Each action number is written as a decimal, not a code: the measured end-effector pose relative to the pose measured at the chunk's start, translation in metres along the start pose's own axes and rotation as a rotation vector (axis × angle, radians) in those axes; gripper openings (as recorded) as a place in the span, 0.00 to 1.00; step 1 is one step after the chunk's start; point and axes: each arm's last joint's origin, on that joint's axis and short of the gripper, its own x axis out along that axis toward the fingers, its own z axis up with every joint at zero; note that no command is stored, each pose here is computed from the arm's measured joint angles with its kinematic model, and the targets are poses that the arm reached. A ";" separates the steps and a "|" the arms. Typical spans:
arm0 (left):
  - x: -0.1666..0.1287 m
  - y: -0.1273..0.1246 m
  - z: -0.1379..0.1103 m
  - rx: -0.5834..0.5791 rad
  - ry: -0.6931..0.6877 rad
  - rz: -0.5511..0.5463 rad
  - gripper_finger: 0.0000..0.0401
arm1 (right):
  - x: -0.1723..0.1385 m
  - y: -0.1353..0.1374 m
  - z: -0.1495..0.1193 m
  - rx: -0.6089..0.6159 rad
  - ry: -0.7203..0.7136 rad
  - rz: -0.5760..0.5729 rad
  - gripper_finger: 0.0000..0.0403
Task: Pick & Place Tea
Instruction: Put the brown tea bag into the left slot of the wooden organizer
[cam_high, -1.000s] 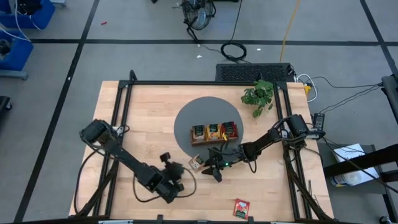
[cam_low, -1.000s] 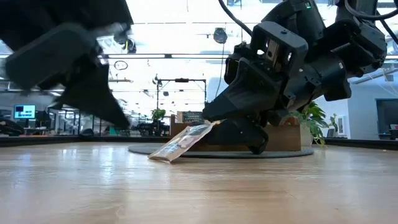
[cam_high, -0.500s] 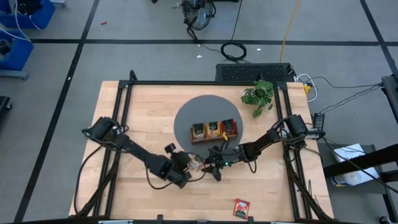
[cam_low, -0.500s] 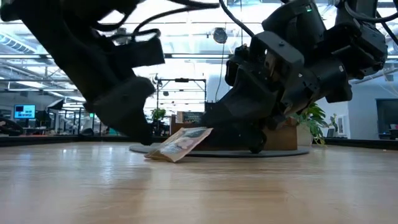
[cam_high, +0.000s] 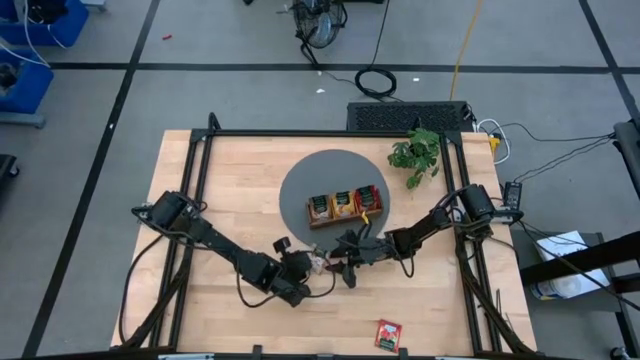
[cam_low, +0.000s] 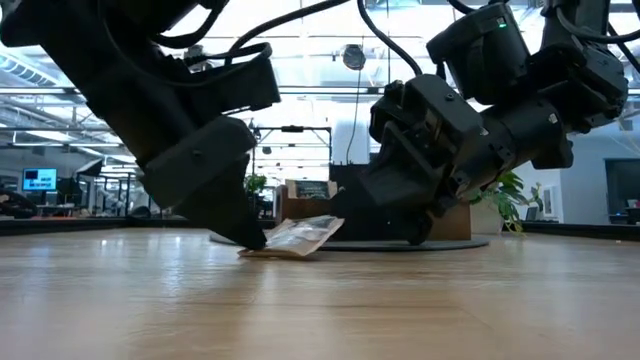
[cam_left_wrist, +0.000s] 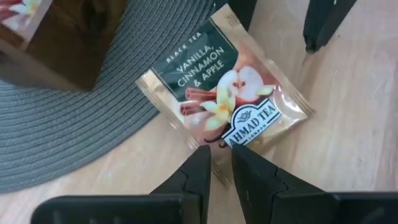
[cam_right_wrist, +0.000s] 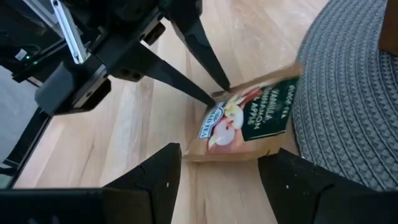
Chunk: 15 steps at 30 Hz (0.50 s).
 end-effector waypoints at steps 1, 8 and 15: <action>0.000 -0.001 0.000 -0.001 -0.003 -0.002 0.18 | 0.000 0.000 0.000 -0.003 0.000 0.000 0.49; -0.005 -0.004 0.001 0.003 -0.029 -0.007 0.18 | 0.000 0.001 0.001 -0.007 -0.009 0.006 0.49; -0.017 -0.006 0.000 0.020 -0.094 0.039 0.18 | 0.000 0.001 0.001 -0.008 -0.010 0.007 0.49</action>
